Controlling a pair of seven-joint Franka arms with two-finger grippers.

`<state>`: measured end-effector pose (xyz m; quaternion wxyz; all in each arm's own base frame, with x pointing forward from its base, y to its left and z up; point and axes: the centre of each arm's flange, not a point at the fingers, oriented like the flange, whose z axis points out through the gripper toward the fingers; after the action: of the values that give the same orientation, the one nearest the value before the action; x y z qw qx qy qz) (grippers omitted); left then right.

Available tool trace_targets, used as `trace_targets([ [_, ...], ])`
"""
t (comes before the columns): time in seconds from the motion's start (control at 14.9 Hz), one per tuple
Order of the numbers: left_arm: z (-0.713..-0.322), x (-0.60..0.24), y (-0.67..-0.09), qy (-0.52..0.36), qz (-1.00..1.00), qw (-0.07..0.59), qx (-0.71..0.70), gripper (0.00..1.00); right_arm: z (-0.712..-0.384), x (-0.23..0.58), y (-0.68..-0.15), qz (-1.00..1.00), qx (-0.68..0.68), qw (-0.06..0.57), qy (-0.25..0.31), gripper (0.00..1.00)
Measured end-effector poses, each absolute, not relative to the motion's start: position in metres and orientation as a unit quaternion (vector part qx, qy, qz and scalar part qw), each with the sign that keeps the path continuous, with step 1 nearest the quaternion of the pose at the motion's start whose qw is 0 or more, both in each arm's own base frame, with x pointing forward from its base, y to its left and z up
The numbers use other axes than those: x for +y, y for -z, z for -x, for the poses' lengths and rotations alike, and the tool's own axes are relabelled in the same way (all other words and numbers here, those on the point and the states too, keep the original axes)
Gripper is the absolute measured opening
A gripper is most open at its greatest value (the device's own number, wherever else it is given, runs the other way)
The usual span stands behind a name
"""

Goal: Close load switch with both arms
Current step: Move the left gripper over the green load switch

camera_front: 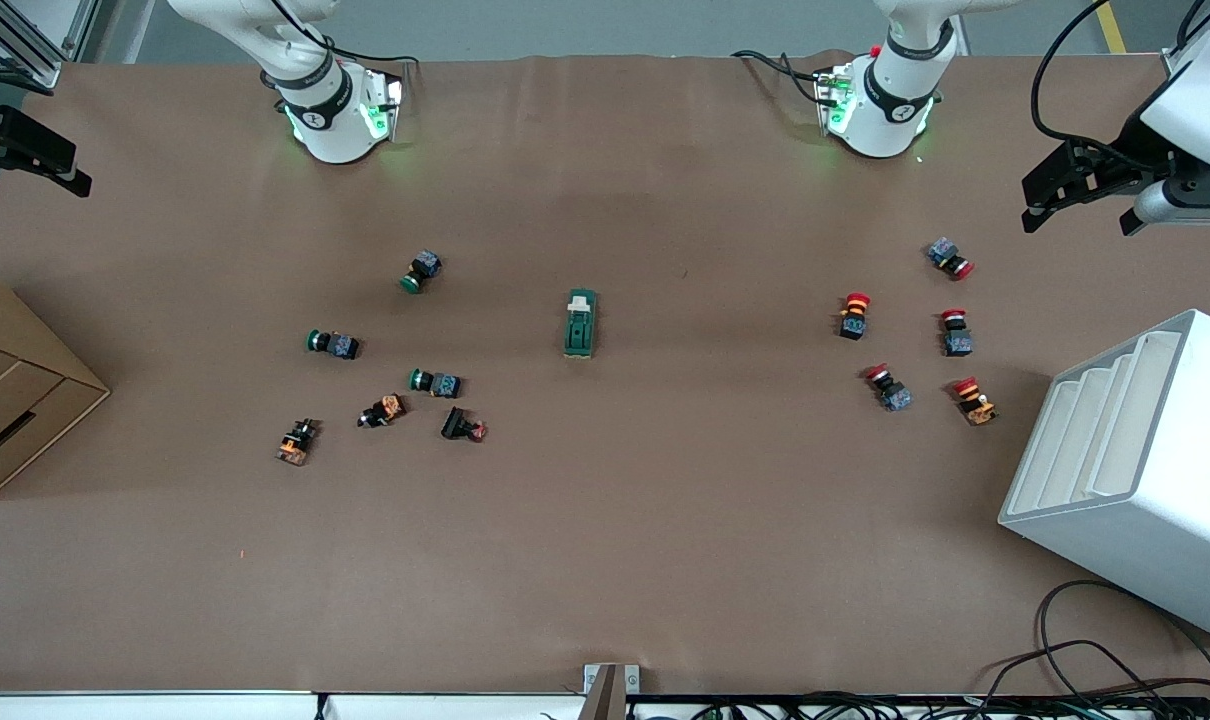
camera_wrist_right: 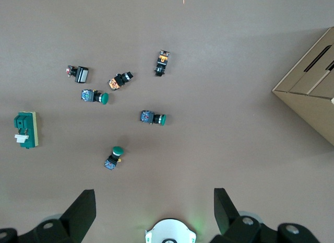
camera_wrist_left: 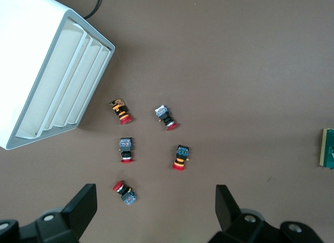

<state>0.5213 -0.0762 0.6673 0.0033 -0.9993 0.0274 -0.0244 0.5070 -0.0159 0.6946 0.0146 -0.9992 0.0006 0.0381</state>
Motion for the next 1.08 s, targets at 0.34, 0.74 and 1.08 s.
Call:
trace_targets([
  [0.34, -0.522, -0.079, -0.672, 0.030, 0.999, 0.002, 0.030, 1.00, -0.507, -0.015, -0.695, 0.999, -0.012, 0.012, -0.038, 1.00],
  [0.74, -0.554, -0.160, -0.623, 0.035, 0.997, -0.019, 0.067, 1.00, -0.507, -0.015, -0.694, 0.999, -0.018, 0.012, -0.038, 1.00],
  [1.08, -0.558, -0.254, -0.578, 0.031, 0.998, -0.045, 0.025, 1.00, -0.507, -0.016, -0.694, 0.999, -0.018, 0.012, -0.039, 1.00],
])
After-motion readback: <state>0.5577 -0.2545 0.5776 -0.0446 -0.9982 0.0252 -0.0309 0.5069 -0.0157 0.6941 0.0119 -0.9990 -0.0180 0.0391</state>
